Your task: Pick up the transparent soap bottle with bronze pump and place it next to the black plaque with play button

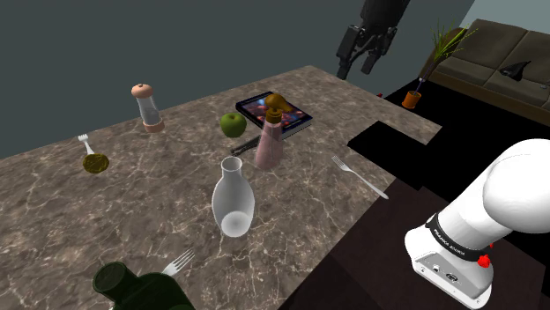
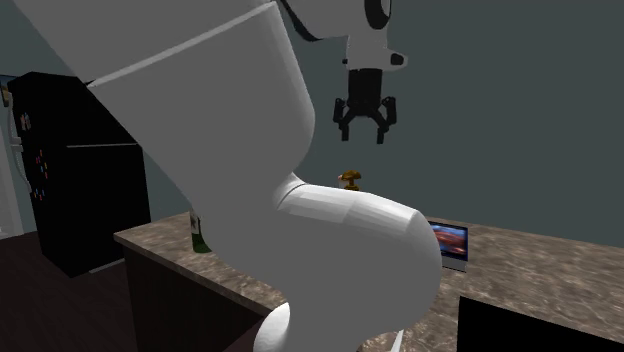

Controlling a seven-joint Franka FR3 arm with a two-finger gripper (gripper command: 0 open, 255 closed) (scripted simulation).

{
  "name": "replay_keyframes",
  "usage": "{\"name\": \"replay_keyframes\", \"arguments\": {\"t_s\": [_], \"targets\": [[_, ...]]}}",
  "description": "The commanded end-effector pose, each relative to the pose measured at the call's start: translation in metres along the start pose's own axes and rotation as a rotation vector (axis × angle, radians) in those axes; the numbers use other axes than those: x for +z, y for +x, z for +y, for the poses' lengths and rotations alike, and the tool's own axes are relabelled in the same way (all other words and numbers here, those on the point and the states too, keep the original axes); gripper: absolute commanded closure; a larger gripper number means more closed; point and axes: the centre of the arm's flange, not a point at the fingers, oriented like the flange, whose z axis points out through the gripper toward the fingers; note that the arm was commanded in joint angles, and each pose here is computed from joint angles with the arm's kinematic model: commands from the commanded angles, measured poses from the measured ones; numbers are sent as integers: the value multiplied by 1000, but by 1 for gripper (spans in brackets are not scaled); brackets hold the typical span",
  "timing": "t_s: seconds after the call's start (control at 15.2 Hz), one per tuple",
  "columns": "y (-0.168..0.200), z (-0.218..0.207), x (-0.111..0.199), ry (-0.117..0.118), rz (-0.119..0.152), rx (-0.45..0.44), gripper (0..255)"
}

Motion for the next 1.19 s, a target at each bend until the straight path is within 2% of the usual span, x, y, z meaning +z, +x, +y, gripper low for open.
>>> {"name": "replay_keyframes", "arguments": {"t_s": [0.0,0.59,1.12], "targets": [[17,-19,16,-3,-1,-3,0],[81,-94,88,-21,-10,-19,0],[83,-97,129,-22,-11,-19,0]]}}
